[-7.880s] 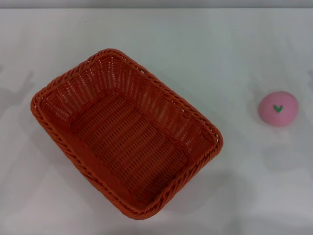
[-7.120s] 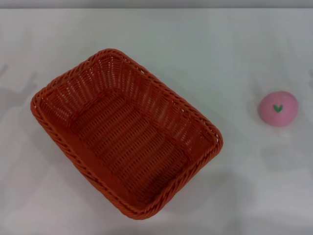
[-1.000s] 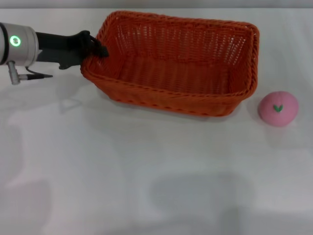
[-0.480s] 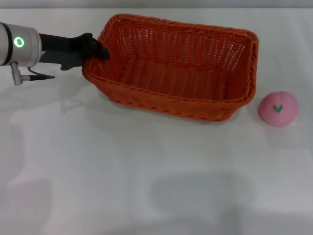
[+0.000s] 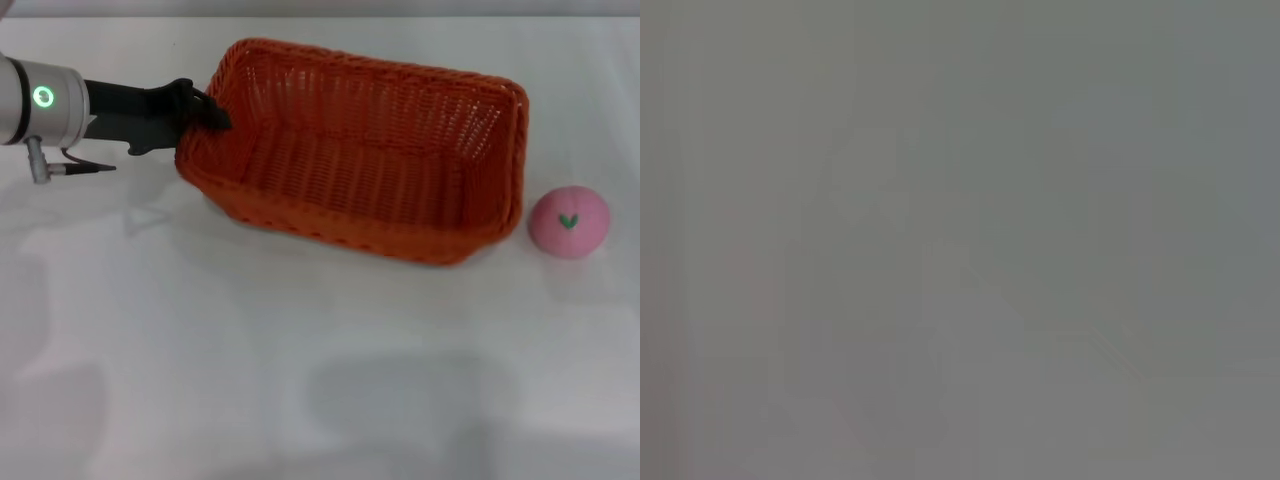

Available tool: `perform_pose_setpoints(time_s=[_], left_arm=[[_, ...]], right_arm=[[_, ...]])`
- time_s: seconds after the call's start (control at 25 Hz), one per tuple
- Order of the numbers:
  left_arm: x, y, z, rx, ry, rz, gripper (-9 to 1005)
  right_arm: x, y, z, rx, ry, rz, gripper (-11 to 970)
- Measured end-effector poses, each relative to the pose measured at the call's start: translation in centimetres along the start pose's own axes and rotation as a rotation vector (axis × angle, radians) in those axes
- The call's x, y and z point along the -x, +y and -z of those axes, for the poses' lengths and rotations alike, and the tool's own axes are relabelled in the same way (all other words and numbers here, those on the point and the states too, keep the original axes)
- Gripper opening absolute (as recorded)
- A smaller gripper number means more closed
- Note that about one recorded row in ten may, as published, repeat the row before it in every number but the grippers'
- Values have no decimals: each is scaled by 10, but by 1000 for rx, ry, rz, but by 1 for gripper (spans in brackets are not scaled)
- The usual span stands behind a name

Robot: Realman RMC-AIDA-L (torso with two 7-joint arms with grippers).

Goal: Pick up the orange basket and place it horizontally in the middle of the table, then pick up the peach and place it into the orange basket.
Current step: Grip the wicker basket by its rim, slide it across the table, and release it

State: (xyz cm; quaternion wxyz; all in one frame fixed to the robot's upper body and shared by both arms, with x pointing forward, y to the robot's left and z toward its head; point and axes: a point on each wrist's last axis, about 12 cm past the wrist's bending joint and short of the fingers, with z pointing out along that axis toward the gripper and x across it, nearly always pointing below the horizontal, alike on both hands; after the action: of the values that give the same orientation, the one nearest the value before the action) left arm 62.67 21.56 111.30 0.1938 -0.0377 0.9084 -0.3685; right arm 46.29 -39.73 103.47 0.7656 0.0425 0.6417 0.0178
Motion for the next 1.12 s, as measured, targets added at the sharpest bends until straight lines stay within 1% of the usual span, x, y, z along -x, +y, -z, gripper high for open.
perform_pose_setpoints(time_s=[0.28,0.44,0.6,0.72,0.84,1.0,1.12], left_arm=[[-3,1,0,-10,8,13,328],[-8,2,-2,-17,39,20,539],[-11,1,-2,-24,58,10,773],[-14,1,-2,-45,72,-6,800],[-16,4,1,-68,60,-21,828],[-15,15,13,-86,5,-57,864],[-15,27,25,-88,-52,-99,873]], right_arm=[[0,1,0,3,-1,-2,710],[0,1,1,5,0,-2,708],[0,1,2,6,0,-3,707],[-1,2,2,10,0,-3,705],[0,2,3,15,-1,-3,704],[1,2,5,26,-11,-11,703],[3,-3,10,36,-6,-15,701]])
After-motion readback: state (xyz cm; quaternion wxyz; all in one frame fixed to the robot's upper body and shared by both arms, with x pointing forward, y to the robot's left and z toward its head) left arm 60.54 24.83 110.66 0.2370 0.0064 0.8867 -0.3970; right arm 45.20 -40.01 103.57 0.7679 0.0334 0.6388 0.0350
